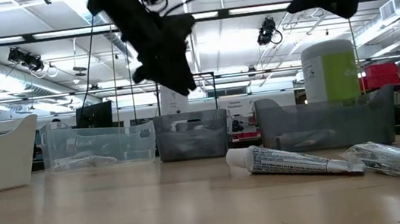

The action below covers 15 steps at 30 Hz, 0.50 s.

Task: Pick & Place Travel size toiletries
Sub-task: Put the white toothpaste into the right black bin

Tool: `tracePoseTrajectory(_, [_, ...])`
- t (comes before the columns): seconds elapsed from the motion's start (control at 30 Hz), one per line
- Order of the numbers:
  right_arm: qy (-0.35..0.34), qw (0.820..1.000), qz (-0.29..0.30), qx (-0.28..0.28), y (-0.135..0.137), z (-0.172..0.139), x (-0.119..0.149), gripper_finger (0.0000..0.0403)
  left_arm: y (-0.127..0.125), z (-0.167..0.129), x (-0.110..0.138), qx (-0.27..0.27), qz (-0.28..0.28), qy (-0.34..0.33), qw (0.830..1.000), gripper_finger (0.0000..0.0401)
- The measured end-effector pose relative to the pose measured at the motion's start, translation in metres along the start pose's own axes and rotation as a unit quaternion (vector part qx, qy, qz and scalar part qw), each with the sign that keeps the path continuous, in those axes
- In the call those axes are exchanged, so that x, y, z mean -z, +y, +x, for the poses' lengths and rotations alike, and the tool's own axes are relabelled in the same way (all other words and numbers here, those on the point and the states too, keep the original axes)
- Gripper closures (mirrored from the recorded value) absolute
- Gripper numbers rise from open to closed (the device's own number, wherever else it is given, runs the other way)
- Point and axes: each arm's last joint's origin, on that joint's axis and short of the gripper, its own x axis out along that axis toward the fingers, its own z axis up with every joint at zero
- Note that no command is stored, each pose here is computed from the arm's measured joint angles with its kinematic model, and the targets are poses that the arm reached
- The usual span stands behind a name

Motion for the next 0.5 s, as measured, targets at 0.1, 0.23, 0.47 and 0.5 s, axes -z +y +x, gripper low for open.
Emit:
tracePoseTrajectory(0.1, [0.038, 0.999, -0.001, -0.014, 0.002, 0.009, 0.007, 0.0215, -0.014, -0.021, 0.005, 0.022, 0.037, -0.008, 0.999, 0.0283])
tracePoseTrajectory(0.23, [0.064, 0.998, -0.017, 0.000, 0.003, 0.026, 0.017, 0.0216, -0.024, -0.055, 0.011, -0.006, 0.098, -0.045, 0.994, 0.0288])
tracePoseTrajectory(0.47, [0.018, 0.997, -0.058, 0.046, -0.003, 0.053, 0.016, 0.0215, -0.020, -0.096, 0.027, -0.174, 0.153, -0.099, 0.968, 0.0290])
tracePoseTrajectory(0.5, [0.011, 0.998, -0.050, 0.037, -0.001, 0.056, 0.015, 0.0215, -0.019, -0.099, 0.030, -0.172, 0.151, -0.091, 0.969, 0.0290])
